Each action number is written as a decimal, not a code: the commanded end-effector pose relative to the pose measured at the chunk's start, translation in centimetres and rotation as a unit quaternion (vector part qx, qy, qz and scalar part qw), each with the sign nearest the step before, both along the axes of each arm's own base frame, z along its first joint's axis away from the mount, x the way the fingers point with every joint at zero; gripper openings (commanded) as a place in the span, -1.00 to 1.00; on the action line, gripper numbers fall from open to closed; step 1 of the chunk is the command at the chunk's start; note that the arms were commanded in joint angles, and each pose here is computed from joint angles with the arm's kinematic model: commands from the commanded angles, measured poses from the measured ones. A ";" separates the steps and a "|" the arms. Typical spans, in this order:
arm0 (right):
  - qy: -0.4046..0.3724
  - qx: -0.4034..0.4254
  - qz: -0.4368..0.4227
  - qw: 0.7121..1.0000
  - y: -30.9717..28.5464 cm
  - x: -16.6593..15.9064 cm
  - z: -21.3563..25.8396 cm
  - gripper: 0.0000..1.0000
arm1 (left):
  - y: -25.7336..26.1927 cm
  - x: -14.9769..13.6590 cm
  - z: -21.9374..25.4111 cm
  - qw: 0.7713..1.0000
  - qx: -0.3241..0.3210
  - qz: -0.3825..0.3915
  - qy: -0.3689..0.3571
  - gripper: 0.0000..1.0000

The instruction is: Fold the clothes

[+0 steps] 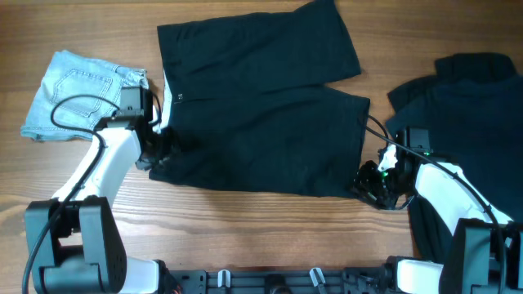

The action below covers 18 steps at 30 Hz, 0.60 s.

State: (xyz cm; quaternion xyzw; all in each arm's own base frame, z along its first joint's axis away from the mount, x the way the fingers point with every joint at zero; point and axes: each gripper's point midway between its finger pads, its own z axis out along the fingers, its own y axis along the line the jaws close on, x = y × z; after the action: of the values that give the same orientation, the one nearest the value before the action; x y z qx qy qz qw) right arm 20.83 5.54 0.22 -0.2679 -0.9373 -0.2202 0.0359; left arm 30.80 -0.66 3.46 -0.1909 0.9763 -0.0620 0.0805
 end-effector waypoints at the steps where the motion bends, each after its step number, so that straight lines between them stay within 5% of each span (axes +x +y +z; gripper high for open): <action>1: -0.004 0.008 0.001 1.000 0.3 0.2 -0.3 -0.17 | -0.3 1.5 1.9 1.000 -0.009 -0.002 -0.016 0.22; 4: -0.023 0.019 0.024 0.999 0.7 0.5 -0.1 -0.35 | -0.3 1.6 2.6 1.000 -0.009 -0.002 -0.013 0.22; 6: -0.021 -0.020 0.022 0.999 -0.5 0.6 -0.8 -0.07 | -0.3 1.6 3.1 1.000 -0.009 -0.003 -0.009 0.23; 8: -0.028 -0.030 0.023 0.999 -0.8 1.1 -1.1 -0.07 | -0.3 1.7 3.4 1.000 -0.009 -0.003 -0.011 0.23; 10: -0.026 -0.015 0.028 0.999 -0.3 0.9 -1.8 -0.20 | -0.3 1.9 3.8 1.000 -0.009 -0.004 -0.016 0.23; 13: -0.014 -0.002 0.035 0.999 0.1 0.5 -2.3 -0.67 | -0.3 1.5 4.0 1.000 -0.008 -0.004 -0.013 0.23; 16: -0.003 0.000 0.035 0.999 0.0 0.7 -1.2 -0.77 | 0.1 1.1 3.9 1.000 0.004 -0.001 -0.003 0.23; 18: -0.005 -0.001 0.036 0.999 -0.1 1.5 -0.1 -0.63 | 0.2 1.0 3.8 1.000 0.006 -0.001 -0.002 0.24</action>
State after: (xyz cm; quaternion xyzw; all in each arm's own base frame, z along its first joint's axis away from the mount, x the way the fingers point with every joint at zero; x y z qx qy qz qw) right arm 21.35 5.86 -0.45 -0.2425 -0.9413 -0.2308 0.0434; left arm 31.20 -0.71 6.33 -0.1915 0.9773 -0.0615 0.0664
